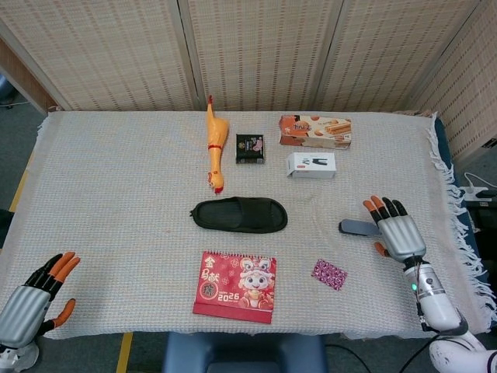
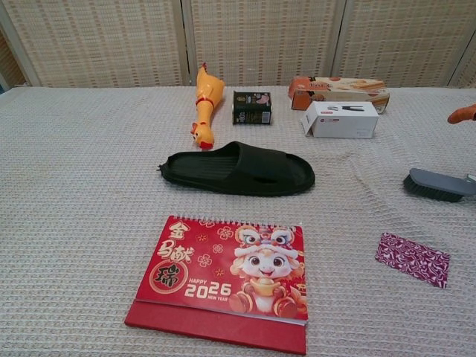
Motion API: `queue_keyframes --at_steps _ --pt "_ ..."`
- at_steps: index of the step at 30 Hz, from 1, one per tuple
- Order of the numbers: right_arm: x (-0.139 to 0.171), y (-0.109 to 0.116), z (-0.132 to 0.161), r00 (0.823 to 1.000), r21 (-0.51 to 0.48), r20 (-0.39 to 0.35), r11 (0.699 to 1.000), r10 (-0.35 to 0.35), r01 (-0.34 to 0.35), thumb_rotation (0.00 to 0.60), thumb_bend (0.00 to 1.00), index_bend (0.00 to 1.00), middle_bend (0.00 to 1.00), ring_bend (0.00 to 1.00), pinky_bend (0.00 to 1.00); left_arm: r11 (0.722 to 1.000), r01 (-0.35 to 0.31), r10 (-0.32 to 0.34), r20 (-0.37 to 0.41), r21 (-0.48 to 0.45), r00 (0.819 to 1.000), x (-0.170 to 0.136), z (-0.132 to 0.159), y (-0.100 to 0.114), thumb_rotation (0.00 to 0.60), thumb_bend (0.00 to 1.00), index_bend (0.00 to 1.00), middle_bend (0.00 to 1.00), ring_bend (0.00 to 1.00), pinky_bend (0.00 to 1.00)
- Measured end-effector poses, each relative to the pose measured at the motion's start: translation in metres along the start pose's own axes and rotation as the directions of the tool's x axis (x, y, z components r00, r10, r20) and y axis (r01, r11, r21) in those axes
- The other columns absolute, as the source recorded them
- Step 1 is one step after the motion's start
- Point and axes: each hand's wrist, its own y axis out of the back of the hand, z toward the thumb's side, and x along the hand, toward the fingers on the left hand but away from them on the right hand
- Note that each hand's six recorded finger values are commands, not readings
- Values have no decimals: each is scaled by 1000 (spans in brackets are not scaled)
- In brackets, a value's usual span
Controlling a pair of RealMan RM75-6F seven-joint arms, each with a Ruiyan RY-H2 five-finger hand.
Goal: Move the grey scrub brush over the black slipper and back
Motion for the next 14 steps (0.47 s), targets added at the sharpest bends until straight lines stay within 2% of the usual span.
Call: queue_keyframes --at_steps 5,8,10,12,14 --pt "35 21 -7 990 -42 8 989 -142 143 600 181 0 0 0 0 1000 -27 27 -4 1 1000 -1 -1 5 599 455 0 0 0 200" --pt "67 27 -11 967 -45 25 967 -252 253 600 181 0 0 0 0 1000 -29 29 -17 1 999 0 -4 4 600 461 0 0 0 200" --pt "92 27 -14 945 -46 40 944 -326 327 600 181 0 0 0 0 1000 -27 27 -26 1 999 1 -6 4 600 461 0 0 0 200" --pt "114 25 -12 926 -46 37 925 -377 378 600 181 0 0 0 0 1000 -29 30 -24 5 999 2 -5 4 600 462 0 0 0 200" --pt "130 22 -8 919 -58 20 917 -394 394 600 181 0 0 0 0 999 -33 33 -21 6 999 2 -4 4 600 461 0 0 0 201"
